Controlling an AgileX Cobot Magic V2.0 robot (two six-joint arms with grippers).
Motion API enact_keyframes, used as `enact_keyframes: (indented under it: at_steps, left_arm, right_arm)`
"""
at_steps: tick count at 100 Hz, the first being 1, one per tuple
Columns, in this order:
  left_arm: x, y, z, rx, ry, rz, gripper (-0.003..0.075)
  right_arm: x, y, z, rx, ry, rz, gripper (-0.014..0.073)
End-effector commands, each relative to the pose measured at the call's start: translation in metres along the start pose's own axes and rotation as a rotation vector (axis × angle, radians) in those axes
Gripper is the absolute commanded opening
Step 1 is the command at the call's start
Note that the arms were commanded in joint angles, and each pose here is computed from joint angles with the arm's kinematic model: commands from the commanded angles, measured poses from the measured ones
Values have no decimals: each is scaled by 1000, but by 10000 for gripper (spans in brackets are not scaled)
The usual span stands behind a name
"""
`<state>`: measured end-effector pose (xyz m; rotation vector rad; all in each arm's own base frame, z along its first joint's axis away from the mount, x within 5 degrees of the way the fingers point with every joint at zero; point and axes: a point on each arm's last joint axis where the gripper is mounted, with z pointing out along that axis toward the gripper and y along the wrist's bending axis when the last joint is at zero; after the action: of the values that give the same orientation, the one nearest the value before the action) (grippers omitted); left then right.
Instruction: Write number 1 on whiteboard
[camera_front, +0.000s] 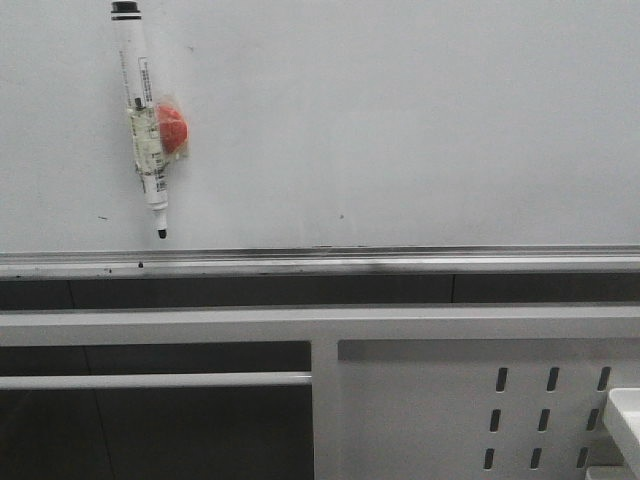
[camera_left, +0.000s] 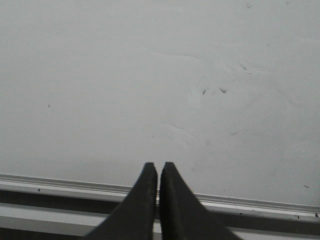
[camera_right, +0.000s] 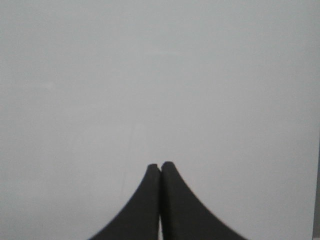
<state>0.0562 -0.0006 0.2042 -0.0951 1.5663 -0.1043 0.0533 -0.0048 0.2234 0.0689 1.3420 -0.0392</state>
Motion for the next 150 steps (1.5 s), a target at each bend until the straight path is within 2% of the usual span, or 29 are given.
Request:
enact_keyframes:
  at_steps: [1, 9, 15, 22, 29, 39, 51, 59, 66, 76, 83, 91, 96, 103, 108, 113, 120, 130, 150]
  left_arm:
    - [1, 1, -1, 2, -94, -10, -20]
    - [-5, 1, -1, 5, -125, -31, -20]
    - [-9, -1, -2, 8, -89, -33, -20]
    - [-20, -3, -4, 16, -56, -45, -20]
    - [-41, -7, -6, 31, -82, -101, -20]
    - [-74, -11, -10, 45, -166, -123, -20]
    - [-98, -10, -14, 42, -369, -127, -20]
    - [-106, -9, -17, 39, -466, -129, -20]
    - [-106, -10, -17, 40, -453, -121, -19]
    - [-109, -11, -18, 51, -436, -138, -19]
    - [-116, -12, -19, 69, -456, -141, -19]
    - [-119, -16, -13, 96, -397, -43, -10]
    - [-115, -18, -6, 120, -319, -8, 20]
    - [-112, -22, 2, 171, -256, -5, 113]
    - [-111, -26, 8, 213, -227, 10, 220]
    - [-110, -30, 12, 256, -212, 7, 360]
    - [-111, -35, 18, 310, -250, -6, 482]
    - [-114, -43, 27, 361, -295, -26, 512]
    - [-89, -62, 59, 428, -118, 3, 496]
  right_arm:
    - [-6, -2, -2, 19, -110, 0, -69]
    - [-9, -2, -2, 20, -124, 49, -69]
    - [-15, 0, -2, 4, -81, 96, -69]
    - [-31, 4, -2, -31, 33, 97, -69]
    - [-53, 7, -4, -64, 137, 89, -69]
    - [-81, 11, -5, -95, 223, 94, -69]
    - [-105, 11, -3, -95, 155, 99, -69]
    - [-108, 11, -2, -92, 121, 105, -69]
    - [-108, 12, 0, -100, 123, 135, -69]
    - [-100, 14, 5, -111, 235, 136, -69]
    - [-92, 15, 10, -127, 330, 91, -69]
    - [-87, 17, 16, -146, 392, 63, -69]
    - [-85, 18, 20, -151, 413, 79, -69]
    - [-83, 18, 25, -149, 430, 88, -69]
    - [-83, 17, 29, -142, 422, 87, -69]
    - [-81, 17, 33, -134, 414, 89, -69]
    - [-81, 16, 37, -126, 404, 91, -69]
    - [-79, 17, 40, -128, 415, 121, -69]
    - [-71, 18, 45, -132, 482, 132, -69]
